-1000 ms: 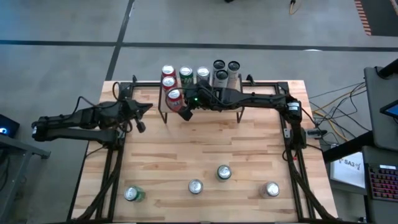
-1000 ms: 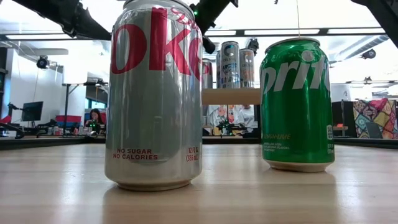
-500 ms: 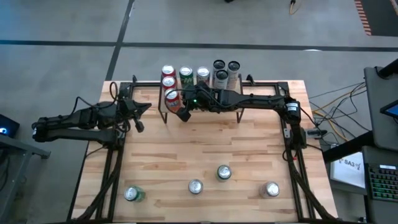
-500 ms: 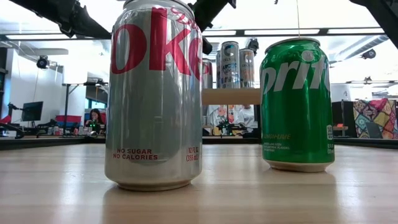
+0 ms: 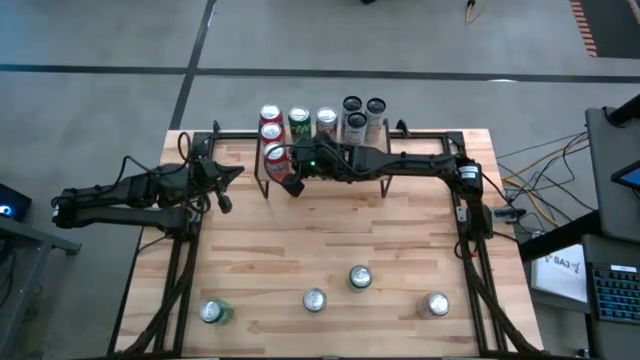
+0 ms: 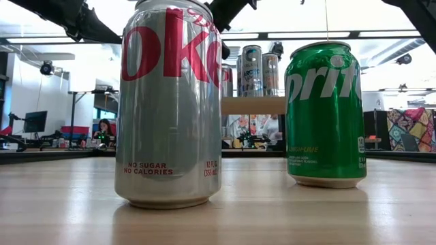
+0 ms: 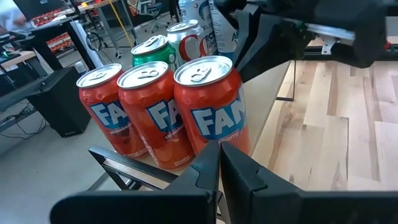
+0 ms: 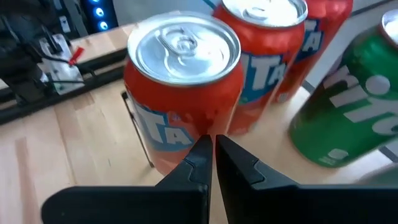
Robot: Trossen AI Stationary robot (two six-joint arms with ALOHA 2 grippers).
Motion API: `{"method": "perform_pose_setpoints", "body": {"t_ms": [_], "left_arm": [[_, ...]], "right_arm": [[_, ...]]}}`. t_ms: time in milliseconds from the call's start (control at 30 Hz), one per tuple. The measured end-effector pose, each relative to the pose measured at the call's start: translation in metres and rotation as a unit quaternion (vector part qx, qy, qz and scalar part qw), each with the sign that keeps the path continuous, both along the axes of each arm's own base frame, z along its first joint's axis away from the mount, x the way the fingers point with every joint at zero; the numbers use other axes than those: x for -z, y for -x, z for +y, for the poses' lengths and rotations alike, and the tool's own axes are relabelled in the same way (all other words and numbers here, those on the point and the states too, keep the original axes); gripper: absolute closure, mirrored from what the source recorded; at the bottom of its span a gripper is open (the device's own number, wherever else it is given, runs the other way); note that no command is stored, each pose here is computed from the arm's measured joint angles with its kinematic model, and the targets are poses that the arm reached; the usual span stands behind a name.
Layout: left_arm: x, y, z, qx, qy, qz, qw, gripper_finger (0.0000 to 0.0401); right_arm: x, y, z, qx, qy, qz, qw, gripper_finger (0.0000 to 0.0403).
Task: Place canned beverage on shelf
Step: Adjust the orange soda cans
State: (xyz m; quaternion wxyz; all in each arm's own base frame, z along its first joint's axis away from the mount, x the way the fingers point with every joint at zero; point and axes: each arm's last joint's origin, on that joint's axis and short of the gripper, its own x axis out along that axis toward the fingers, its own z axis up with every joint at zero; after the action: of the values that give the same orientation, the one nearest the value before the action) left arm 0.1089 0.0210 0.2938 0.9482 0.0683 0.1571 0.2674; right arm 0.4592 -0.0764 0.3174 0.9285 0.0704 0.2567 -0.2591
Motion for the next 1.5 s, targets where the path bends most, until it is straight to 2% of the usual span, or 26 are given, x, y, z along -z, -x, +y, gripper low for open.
{"method": "perform_pose_setpoints", "body": {"t_ms": [1067,1167,1333,1500], "left_arm": [[0.0,0.0,0.0,0.001,-0.003,0.002,1.0,0.0401],[0.0,-0.001,-0.001,0.012,0.0,0.002,1.0,0.0401],[0.006,-0.004,-0.003,0.073,0.001,0.013,0.997,0.0401],[0.014,-0.015,-0.003,0.082,-0.032,0.005,0.996,0.0401]], "right_arm": [[0.011,-0.01,0.0,0.004,0.016,-0.008,1.0,0.039],[0.008,-0.009,0.0,0.003,0.017,-0.01,1.0,0.039],[-0.001,-0.002,0.004,0.003,0.013,-0.007,1.0,0.039],[-0.007,0.002,0.012,-0.004,0.01,-0.003,1.0,0.039]]}}
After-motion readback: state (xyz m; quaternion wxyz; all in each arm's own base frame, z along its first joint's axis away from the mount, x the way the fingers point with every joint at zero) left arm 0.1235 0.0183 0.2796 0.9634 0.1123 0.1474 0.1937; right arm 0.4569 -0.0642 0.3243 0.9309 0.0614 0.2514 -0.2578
